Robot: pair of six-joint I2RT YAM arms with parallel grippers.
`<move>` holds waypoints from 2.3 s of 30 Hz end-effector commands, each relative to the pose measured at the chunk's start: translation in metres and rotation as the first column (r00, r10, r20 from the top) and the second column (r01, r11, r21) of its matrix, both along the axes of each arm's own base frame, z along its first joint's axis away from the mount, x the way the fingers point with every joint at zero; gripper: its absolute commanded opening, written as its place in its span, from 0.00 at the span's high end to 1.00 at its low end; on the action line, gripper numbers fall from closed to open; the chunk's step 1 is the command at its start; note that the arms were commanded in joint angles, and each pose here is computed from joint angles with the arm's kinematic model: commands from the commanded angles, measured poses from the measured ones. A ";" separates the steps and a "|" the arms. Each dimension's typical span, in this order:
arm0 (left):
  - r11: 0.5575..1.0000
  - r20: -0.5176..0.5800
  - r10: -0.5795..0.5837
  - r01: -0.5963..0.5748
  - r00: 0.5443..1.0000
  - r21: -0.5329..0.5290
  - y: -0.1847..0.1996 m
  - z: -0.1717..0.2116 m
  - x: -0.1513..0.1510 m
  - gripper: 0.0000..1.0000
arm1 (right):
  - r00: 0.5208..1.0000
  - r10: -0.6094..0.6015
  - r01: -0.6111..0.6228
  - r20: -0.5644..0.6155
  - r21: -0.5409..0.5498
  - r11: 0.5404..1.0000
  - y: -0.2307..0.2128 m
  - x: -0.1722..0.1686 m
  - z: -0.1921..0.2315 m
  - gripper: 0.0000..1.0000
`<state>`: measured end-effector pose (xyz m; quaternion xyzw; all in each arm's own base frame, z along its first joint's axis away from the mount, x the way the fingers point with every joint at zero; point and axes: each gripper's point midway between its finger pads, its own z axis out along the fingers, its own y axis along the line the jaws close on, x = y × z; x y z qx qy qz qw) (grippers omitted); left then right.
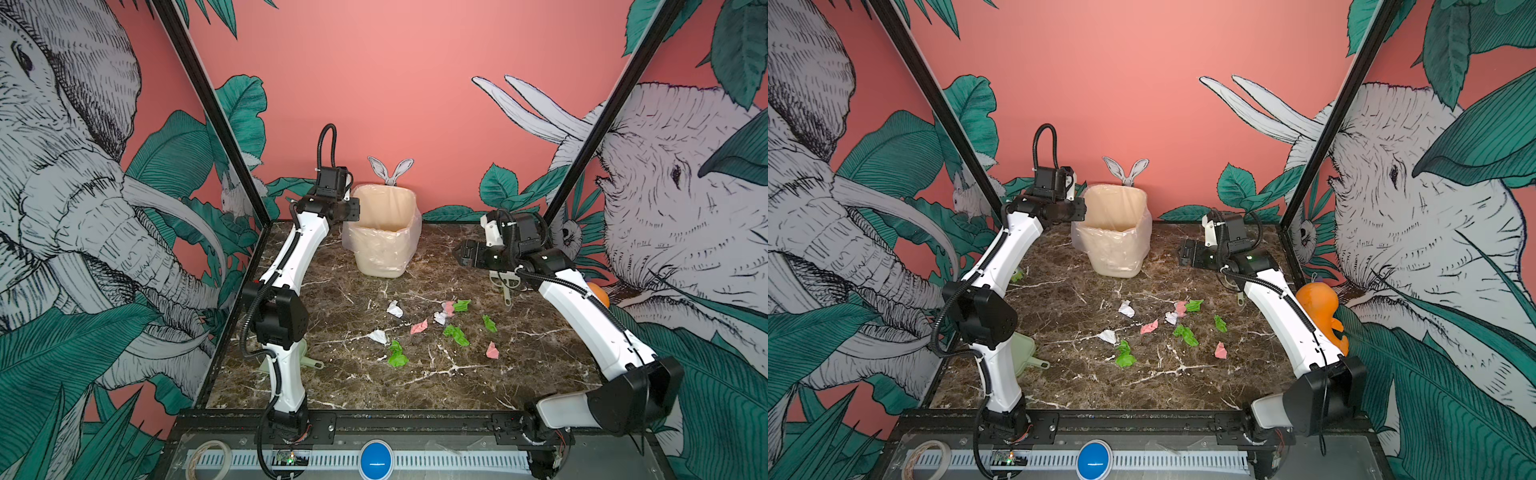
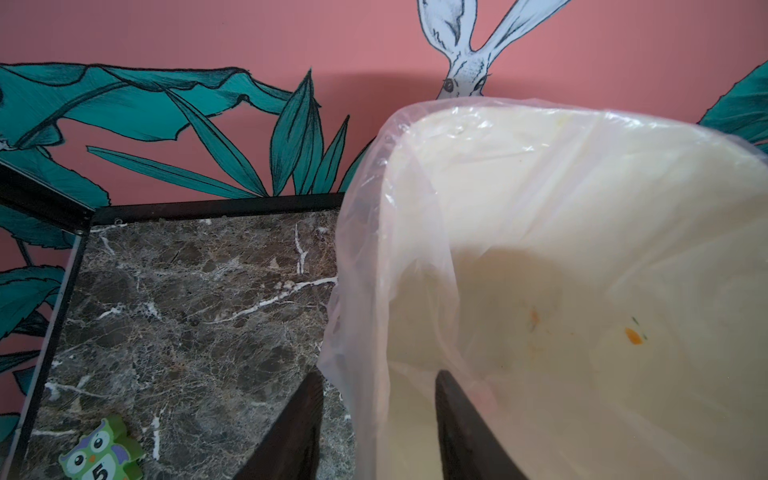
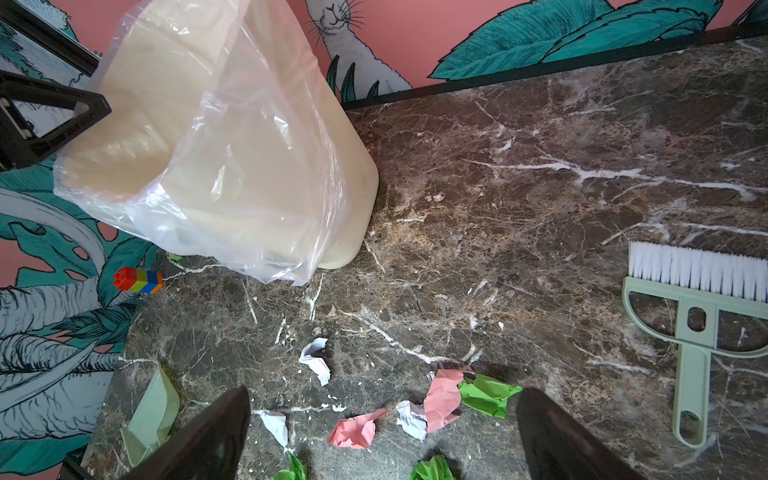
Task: Sweep away the paper scraps from the table
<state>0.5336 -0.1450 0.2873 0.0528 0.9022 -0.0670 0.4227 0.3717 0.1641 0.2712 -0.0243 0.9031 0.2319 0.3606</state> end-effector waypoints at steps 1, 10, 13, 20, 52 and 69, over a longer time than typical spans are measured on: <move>1.000 -0.013 0.011 -0.012 1.000 -0.014 -0.003 0.005 -0.004 0.58 | 1.000 -0.013 0.013 0.014 0.020 1.000 -0.002 -0.004 0.006 0.01; 1.000 -0.050 0.021 -0.021 0.999 0.001 -0.005 -0.006 -0.004 0.68 | 1.000 -0.016 0.016 0.014 0.020 1.000 -0.004 -0.006 0.004 0.01; 0.999 -0.046 0.033 -0.033 0.998 0.003 -0.004 -0.005 -0.004 0.77 | 1.000 -0.017 0.017 0.013 0.018 1.000 -0.004 -0.008 0.004 0.01; 0.996 -0.026 0.086 -0.085 0.996 0.019 0.007 0.001 -0.009 0.89 | 1.000 -0.023 0.023 0.020 0.013 1.000 -0.009 -0.009 0.006 0.01; 0.859 -0.005 0.512 -0.512 0.859 0.011 0.106 0.011 -0.117 1.00 | 1.000 -0.004 0.004 0.003 0.028 1.000 -0.005 -0.008 0.007 0.01; 0.864 0.016 0.504 -0.504 0.864 -0.006 0.109 0.024 -0.138 0.38 | 1.000 -0.002 0.002 -0.009 0.020 1.000 -0.005 -0.009 0.002 0.01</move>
